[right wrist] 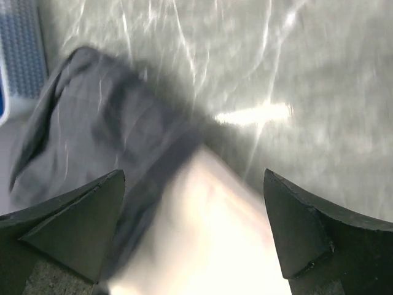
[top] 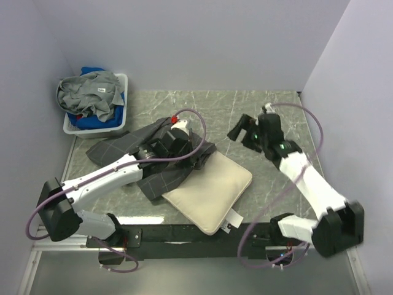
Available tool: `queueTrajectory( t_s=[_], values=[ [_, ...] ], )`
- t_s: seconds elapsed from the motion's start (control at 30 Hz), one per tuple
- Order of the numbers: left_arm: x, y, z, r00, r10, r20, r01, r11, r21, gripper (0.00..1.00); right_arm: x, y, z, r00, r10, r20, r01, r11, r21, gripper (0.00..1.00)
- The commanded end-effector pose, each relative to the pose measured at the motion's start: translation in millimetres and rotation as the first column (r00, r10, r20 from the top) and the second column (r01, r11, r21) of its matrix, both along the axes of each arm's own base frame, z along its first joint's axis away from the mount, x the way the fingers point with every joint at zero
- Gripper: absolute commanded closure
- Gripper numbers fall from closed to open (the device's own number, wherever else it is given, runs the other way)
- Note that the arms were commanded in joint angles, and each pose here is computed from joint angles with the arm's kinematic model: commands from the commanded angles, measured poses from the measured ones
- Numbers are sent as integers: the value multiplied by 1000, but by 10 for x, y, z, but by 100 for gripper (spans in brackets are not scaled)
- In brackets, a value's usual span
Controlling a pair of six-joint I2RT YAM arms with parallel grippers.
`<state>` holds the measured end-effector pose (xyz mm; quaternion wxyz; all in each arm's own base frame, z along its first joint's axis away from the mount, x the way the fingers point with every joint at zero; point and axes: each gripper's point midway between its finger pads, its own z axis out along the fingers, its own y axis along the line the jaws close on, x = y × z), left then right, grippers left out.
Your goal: Put the pillow into the pillowcase
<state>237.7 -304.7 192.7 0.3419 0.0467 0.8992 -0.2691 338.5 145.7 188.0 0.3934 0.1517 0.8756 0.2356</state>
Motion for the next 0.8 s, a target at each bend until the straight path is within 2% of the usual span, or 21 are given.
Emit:
queueTrajectory(
  t_s=[0.0,0.03,0.07,0.13,0.17,0.33,0.53,0.6,0.63,0.77],
  values=[
    [243,-24,-63,998,55,-18,-56,996,-65,92,-686,-156,-425,985,-90,-149,101,992,72,0],
    [280,-34,-136,998,53,-30,-55,997,-54,92,-818,-167,-367,989,-86,-122,99,989,106,0],
    [298,-37,-180,998,47,-37,-48,998,-49,92,-1014,-169,-599,982,-69,-176,90,989,116,0],
    [357,-51,-313,997,40,-65,-43,998,-47,93,-1204,-183,-611,983,-76,-167,105,979,174,0],
    [387,-60,-359,997,37,-72,-40,998,-48,93,-1359,-167,-781,976,-52,-210,93,977,190,0],
    [554,-113,-867,987,31,-159,-33,999,-10,97,-1677,-42,-816,977,22,-212,49,945,324,0],
    [712,-258,-1311,973,35,-230,-33,999,14,99,-1810,65,-1052,966,92,-242,4,930,368,0],
    [834,-348,-1247,976,28,-216,-27,1000,8,99,-1836,114,-1162,955,111,-275,3,924,382,0],
    [858,-388,-1320,973,24,-229,-20,1000,20,99,-1825,172,-1167,957,137,-258,-22,914,405,0],
    [1086,-631,-1116,980,-8,-201,6,1000,-11,99,-1756,310,-1172,951,167,-261,-35,896,443,0]
  ],
)
